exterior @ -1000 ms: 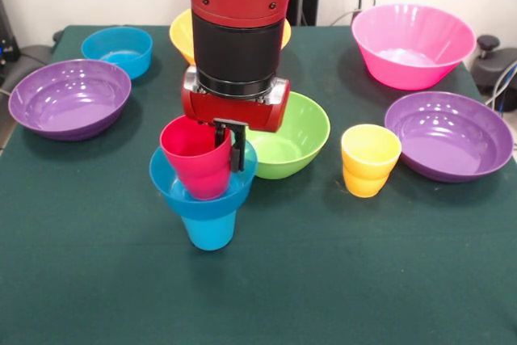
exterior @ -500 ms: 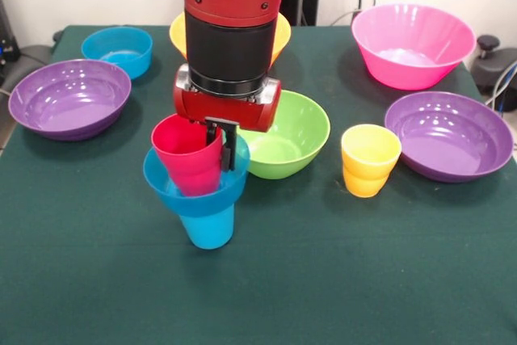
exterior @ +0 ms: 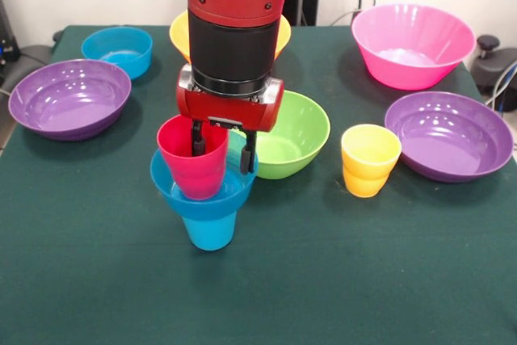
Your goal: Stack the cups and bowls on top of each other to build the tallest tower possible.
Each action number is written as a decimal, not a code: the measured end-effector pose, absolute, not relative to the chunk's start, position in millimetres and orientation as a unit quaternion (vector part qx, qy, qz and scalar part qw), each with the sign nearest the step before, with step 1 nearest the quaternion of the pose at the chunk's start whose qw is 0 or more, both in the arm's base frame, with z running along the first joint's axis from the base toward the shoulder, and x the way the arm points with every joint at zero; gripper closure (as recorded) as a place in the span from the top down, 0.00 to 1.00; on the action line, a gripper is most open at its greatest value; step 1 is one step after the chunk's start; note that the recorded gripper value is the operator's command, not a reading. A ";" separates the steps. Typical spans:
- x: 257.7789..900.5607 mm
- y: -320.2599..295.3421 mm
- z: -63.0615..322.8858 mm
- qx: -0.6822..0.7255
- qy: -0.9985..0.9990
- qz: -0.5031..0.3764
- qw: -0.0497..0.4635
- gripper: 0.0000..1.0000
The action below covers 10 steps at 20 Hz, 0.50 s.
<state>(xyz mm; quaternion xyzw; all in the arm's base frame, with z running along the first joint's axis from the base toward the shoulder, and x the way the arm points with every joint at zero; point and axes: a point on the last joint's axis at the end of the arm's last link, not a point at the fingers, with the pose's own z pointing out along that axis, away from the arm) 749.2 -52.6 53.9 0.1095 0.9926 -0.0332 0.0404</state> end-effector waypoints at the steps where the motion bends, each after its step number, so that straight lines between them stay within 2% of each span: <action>1: 749.4 -52.0 54.0 0.110 0.993 -0.032 0.040 1.00; 10: 750.2 -51.1 54.9 0.118 0.992 -0.026 0.038 1.00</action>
